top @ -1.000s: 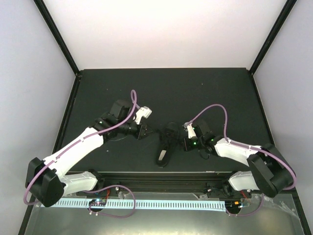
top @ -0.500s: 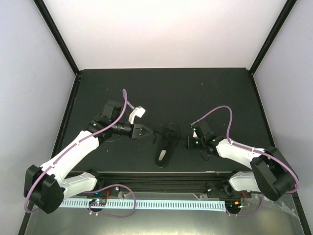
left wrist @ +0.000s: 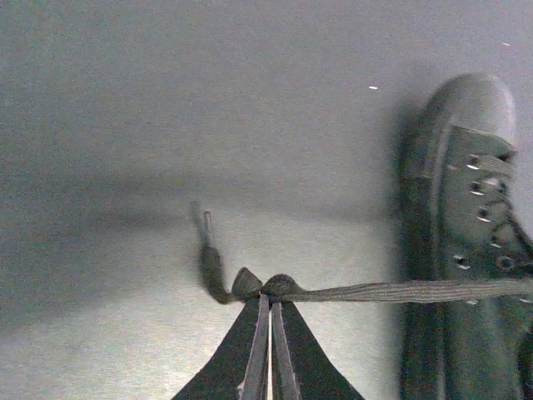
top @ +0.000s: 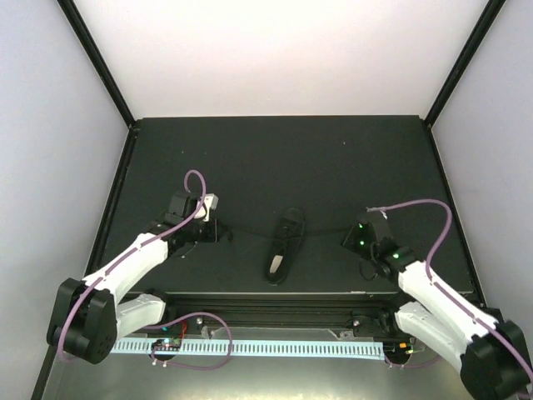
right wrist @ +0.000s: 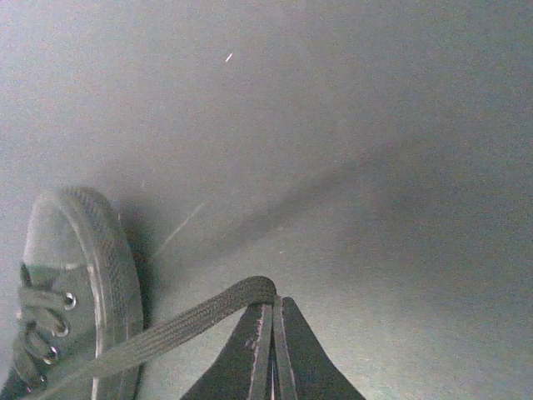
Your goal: Tie the shoes
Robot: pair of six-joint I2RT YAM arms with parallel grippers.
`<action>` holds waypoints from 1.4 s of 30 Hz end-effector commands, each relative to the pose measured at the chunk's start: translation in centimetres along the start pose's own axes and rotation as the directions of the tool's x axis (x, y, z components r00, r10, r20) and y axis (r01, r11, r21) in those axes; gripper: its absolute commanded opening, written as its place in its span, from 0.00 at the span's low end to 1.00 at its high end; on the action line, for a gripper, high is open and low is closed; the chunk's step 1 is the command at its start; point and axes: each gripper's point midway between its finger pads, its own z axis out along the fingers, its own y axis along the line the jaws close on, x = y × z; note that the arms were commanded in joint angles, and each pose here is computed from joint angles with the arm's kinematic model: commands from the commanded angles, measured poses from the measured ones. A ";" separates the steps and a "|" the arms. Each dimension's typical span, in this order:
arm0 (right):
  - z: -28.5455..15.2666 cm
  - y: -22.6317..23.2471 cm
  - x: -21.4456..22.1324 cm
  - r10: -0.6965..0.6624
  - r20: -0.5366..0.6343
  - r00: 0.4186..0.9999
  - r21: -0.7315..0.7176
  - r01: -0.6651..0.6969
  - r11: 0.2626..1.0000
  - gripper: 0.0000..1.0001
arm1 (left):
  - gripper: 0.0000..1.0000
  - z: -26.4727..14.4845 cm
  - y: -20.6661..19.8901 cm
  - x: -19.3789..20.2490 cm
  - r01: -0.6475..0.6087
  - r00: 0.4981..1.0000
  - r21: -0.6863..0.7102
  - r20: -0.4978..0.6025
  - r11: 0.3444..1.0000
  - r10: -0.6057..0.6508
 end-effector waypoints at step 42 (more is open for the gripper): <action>-2.9 -3.1 -2.4 0.288 0.160 0.944 -0.079 -0.279 0.957 0.02 | 0.68 11.4 -5.6 0.3 -0.629 0.762 0.027 -0.172 0.777 0.624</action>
